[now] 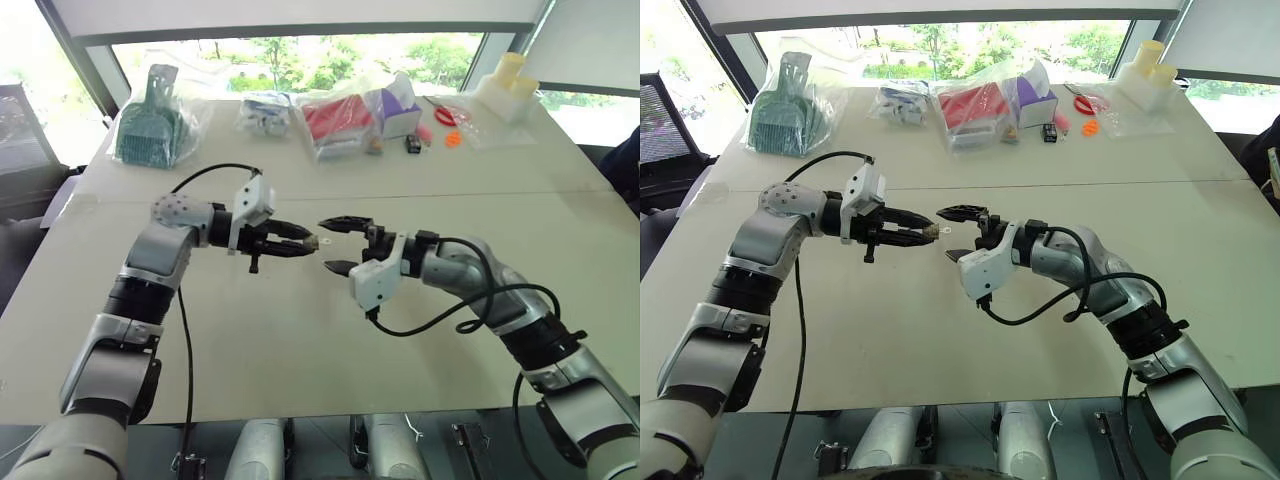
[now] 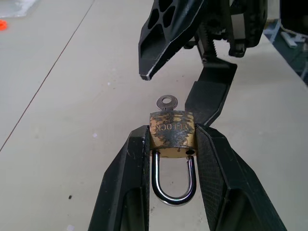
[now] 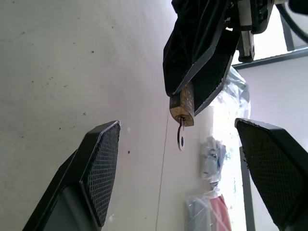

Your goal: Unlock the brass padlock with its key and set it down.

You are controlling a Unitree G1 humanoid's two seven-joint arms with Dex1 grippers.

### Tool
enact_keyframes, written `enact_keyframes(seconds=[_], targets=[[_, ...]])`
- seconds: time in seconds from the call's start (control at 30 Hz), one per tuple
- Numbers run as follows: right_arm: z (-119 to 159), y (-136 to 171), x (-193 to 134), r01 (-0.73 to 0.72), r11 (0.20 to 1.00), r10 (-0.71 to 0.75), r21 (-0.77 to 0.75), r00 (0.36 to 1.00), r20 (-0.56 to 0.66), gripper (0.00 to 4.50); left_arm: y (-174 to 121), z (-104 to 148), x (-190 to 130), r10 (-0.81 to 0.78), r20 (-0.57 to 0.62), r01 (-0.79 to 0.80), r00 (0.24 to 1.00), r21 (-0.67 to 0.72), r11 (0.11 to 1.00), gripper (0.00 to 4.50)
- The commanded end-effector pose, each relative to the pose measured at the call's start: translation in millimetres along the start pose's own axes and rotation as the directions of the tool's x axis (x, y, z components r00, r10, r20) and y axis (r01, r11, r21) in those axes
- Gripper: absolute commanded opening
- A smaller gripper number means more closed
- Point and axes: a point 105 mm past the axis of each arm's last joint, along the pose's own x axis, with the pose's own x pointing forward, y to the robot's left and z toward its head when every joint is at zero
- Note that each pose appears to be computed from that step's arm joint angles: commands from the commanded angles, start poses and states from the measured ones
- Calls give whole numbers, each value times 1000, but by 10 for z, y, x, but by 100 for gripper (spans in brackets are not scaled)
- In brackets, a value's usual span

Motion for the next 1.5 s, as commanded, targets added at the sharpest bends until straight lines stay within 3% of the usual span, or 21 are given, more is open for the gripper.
enact_keyframes(seconds=[0.03,0.1,0.17,0.4,0.67,0.9,0.93,1.07,1.17,1.4,1.5], targets=[[77,-183,27,70,996,-67,-57,997,44,398,11,208,-35,-1,43,-1,999,52,999,77],[79,-188,43,69,995,-65,-68,997,49,398,2,212,-31,-5,43,3,999,49,999,77],[92,-194,68,68,994,-63,-80,996,60,346,-4,213,-26,-7,45,5,999,47,999,77],[97,-191,73,71,991,-64,-110,996,69,1,-11,201,-23,-5,43,3,999,44,999,77],[90,-180,67,70,991,-63,-110,996,65,1,-46,200,-37,-28,41,27,999,27,999,77],[79,-152,53,60,994,-55,-93,997,55,0,-26,224,-93,4,42,-5,999,28,1000,415],[73,-149,49,59,994,-54,-91,997,52,0,-18,241,-120,18,46,-20,999,35,999,444],[58,-139,37,55,995,-51,-84,998,43,0,17,300,-237,82,72,-85,994,44,995,444],[61,-136,33,55,995,-52,-79,998,43,0,10,320,-304,105,96,-108,990,25,994,356],[70,-132,33,55,996,-52,-77,998,43,0,-123,268,-297,80,83,-81,993,5,997,6],[77,-137,37,57,995,-53,-77,998,44,0,-165,195,-266,71,57,-71,996,-2,997,2]])
